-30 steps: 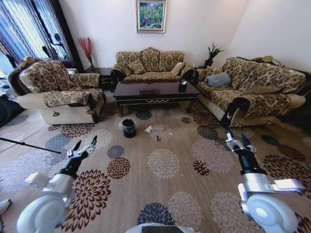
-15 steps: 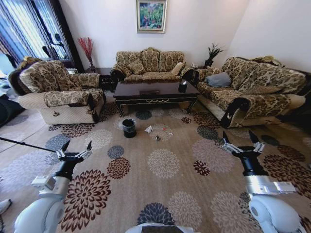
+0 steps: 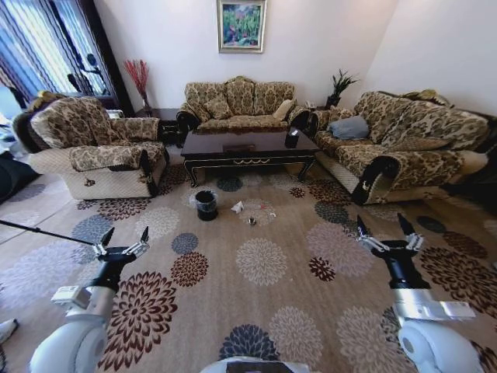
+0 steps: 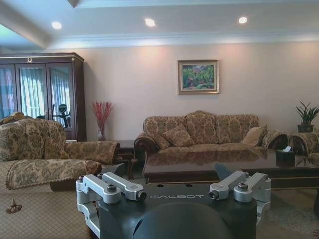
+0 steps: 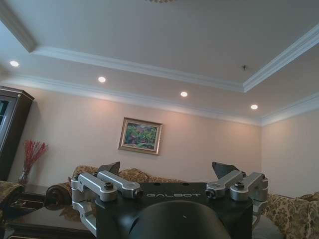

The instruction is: Move to the front of the table and pick up the trash from the floor, then place it into the trash bin.

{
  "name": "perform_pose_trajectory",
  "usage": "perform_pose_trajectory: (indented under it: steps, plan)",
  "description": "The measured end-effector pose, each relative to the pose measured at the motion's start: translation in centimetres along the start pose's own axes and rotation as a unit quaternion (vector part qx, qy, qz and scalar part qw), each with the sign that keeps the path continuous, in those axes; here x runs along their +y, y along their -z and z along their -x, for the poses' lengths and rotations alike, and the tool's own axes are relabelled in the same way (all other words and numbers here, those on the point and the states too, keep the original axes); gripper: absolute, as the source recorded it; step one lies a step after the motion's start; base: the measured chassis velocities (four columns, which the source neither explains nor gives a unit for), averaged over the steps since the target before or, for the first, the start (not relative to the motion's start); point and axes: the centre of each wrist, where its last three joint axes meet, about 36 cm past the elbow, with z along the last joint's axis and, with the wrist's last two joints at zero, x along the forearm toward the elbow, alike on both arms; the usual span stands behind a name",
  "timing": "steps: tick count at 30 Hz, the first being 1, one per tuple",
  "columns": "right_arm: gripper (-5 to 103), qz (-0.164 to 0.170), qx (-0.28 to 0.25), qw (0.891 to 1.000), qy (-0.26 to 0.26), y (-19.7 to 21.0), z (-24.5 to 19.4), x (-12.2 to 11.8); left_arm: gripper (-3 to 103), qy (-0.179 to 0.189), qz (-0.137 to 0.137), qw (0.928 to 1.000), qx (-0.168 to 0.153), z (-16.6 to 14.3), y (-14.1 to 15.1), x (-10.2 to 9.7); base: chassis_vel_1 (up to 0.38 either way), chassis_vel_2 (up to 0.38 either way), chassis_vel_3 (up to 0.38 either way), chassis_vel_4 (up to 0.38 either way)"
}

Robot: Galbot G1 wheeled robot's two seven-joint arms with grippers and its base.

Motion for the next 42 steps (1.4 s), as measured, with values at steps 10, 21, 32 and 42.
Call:
perform_pose_trajectory:
  steps: [10, 21, 32, 42]
  plan:
    - [100, 0.007, -0.004, 1.000, -0.002, -0.1, -0.6, 0.3, 100, 0.005, -0.011, 0.9999, -0.006, -0.7, -0.3, -0.7, 0.000, 0.000, 0.000, 0.000]
    - [100, 0.006, -0.008, 1.000, -0.005, -0.2, -0.8, 0.2, 100, 0.010, -0.013, 0.9999, -0.004, -1.0, -0.3, -1.0, 0.000, 0.000, 0.000, 0.000]
    - [100, 0.009, -0.008, 1.000, -0.005, -1.0, -0.8, 0.1, 100, 0.011, -0.013, 0.9998, -0.004, -1.2, -0.5, -0.9, 0.000, 0.000, 0.000, 0.000]
    - [100, 0.013, -0.010, 1.000, -0.002, -1.9, -0.6, 0.1, 100, 0.009, -0.009, 0.9999, 0.006, -1.4, -1.5, -1.3, 0.000, 0.000, 0.000, 0.000]
